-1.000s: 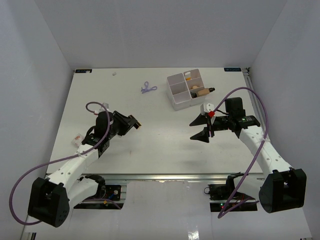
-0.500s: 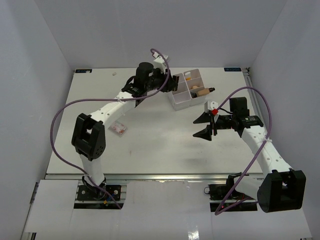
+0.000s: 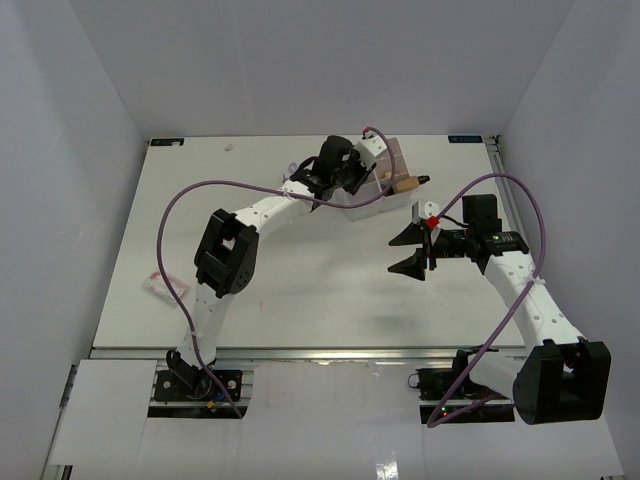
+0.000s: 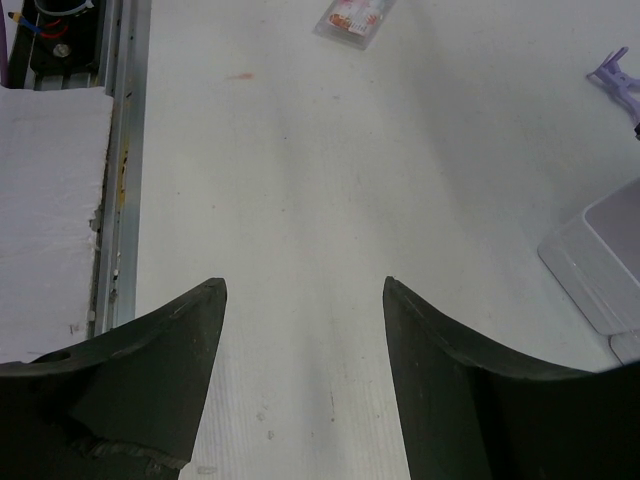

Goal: Organize the makeup

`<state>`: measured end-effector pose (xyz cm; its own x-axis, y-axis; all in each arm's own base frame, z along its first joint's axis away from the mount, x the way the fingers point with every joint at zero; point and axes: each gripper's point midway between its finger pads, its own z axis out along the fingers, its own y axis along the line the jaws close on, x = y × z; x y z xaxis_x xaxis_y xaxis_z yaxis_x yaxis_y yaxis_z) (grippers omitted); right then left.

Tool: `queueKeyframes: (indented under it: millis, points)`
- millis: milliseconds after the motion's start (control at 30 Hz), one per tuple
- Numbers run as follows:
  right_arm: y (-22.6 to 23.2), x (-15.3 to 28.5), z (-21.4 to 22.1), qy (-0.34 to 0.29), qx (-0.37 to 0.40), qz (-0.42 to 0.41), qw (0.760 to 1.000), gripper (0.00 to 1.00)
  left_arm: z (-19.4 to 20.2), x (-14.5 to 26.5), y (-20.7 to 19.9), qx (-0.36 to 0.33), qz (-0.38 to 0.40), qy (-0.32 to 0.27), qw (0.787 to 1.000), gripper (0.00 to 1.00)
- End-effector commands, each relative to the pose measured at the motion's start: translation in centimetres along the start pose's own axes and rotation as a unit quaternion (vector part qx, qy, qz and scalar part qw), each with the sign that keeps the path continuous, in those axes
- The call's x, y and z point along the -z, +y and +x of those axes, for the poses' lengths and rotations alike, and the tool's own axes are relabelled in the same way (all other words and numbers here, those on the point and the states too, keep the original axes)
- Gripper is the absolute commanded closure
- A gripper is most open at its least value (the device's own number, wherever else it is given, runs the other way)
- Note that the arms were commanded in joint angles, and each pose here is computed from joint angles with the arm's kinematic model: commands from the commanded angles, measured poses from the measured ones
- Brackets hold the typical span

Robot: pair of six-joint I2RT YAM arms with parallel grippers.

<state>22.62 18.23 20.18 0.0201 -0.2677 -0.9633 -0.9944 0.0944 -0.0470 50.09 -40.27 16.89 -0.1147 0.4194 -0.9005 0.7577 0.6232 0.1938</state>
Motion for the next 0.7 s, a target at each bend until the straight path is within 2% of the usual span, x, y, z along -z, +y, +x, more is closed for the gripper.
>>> queueKeyframes:
  millis: [0,300,400,500,533,667]
  points:
    - [0.5,0.0,-0.1,-0.012,-0.006,-0.009,1.000,0.29,-2.7,0.3,2.6,-0.072,-0.058,-0.018,0.996,0.85]
    - [0.4,0.0,0.1,-0.012,-0.012,-0.009,1.000,0.29,-1.2,-0.3,3.2,-0.102,-0.084,0.003,0.991,0.74]
    - [0.3,0.0,0.2,-0.011,-0.013,-0.009,1.000,0.29,-0.6,-0.5,3.1,-0.108,-0.085,0.011,0.990,0.65]
    - [0.3,0.0,0.4,-0.008,-0.015,-0.008,1.000,0.29,-0.5,-0.4,2.6,-0.100,-0.085,0.011,0.991,0.44]
    - [0.3,0.0,0.4,-0.008,-0.015,-0.008,1.000,0.29,-0.8,-0.3,2.4,-0.097,-0.084,0.009,0.992,0.40]
    - [0.2,0.0,0.5,-0.008,-0.017,-0.008,1.000,0.29,-2.5,0.6,1.9,-0.085,-0.082,-0.008,0.993,0.32]
